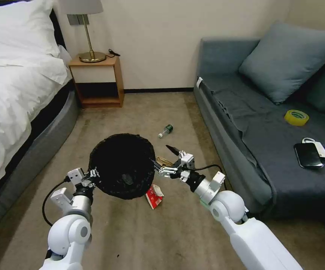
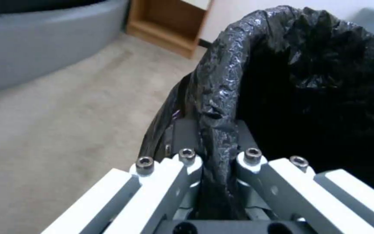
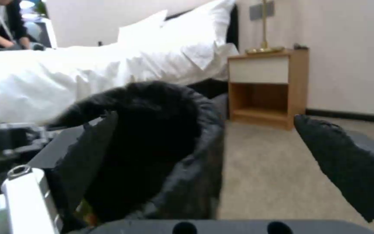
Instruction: Pick up the trash bin, then pick up the garbage on the floor and place it into the trash bin.
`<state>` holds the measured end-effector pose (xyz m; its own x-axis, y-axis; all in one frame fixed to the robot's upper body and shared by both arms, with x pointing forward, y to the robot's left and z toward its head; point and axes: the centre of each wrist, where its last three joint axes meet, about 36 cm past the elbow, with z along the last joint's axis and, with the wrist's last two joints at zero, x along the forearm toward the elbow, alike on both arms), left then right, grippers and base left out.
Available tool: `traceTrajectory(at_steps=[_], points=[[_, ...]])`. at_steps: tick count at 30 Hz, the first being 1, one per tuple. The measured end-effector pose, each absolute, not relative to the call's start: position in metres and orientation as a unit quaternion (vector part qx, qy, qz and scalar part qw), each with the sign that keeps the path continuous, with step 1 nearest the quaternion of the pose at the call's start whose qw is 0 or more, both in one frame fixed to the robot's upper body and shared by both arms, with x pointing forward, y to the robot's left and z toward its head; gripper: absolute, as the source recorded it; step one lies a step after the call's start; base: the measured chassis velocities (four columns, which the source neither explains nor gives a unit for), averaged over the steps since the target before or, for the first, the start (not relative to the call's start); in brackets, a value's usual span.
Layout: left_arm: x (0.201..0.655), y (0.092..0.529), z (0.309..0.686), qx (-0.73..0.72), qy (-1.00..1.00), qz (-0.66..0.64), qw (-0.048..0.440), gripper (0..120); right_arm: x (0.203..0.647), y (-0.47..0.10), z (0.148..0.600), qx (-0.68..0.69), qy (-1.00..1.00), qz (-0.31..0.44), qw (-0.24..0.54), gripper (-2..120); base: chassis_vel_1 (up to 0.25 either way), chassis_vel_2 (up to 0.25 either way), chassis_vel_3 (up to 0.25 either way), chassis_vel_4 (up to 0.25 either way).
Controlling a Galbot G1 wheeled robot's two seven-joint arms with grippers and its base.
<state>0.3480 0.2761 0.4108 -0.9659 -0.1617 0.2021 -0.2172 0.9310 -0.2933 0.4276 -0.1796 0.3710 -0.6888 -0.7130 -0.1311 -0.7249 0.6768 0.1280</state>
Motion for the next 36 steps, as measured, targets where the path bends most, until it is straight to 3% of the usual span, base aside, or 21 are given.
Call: traceTrajectory(at_steps=[11,19,24,36], points=[[0.337,0.307,0.400,0.153,-0.979,0.104,0.089,4,0.449,-0.166,0.293,-0.387,0.917,0.086,-0.039,100,0.000,0.000,0.000,0.000],[0.332,0.324,0.402,0.174,-0.976,0.097,0.086,4,0.489,-0.151,0.223,-0.410,0.900,0.055,-0.139,100,0.000,0.000,0.000,0.000],[0.331,0.327,0.404,0.178,-0.976,0.098,0.083,4,0.519,-0.143,0.207,-0.427,0.885,0.006,-0.185,100,0.000,0.000,0.000,0.000],[0.326,0.330,0.405,0.181,-0.975,0.100,0.082,4,0.555,-0.134,0.198,-0.403,0.868,-0.030,-0.287,100,0.000,0.000,0.000,0.000]])
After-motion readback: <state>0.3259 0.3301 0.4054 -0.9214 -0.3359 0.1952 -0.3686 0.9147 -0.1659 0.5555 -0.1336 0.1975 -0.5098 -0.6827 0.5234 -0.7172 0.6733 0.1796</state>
